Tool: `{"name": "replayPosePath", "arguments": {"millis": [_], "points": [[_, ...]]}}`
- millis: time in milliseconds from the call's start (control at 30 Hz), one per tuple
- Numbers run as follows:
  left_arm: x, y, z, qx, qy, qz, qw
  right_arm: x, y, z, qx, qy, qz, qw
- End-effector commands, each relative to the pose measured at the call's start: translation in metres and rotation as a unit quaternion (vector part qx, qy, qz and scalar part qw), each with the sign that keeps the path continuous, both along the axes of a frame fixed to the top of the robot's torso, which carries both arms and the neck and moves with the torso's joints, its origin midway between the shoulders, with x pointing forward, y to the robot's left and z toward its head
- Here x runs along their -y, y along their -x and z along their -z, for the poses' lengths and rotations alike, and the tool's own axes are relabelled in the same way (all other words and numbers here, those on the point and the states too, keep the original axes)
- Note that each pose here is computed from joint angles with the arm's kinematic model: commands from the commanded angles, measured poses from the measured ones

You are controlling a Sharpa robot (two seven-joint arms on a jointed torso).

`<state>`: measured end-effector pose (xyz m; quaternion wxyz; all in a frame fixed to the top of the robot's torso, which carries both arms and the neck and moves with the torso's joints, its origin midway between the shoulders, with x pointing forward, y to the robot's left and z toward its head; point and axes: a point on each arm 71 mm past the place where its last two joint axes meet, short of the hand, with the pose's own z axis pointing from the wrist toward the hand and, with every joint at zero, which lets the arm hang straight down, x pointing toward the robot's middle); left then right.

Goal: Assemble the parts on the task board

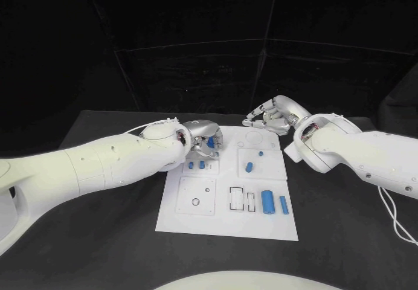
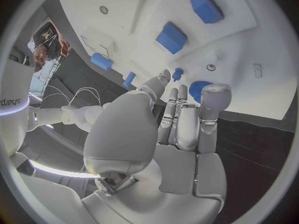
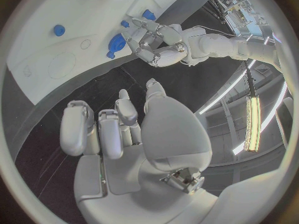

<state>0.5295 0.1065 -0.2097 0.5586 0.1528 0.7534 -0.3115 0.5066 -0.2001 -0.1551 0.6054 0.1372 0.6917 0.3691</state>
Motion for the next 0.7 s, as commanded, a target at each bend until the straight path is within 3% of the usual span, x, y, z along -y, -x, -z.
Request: {"name": "replayPosePath", "arguments": {"millis": [33,700], "points": [[0.0011,-0.0010,0.0035,0.008,-0.027,0.002,1.000,-0.0015,0.0003,-0.0013,0.001,-0.001,-0.005,1.000],[0.0084,-0.0027,0.0133,-0.008,-0.042,0.001,0.999,-0.0035,0.0000,-0.0011,0.001,-0.001,-0.006,1.000]]}}
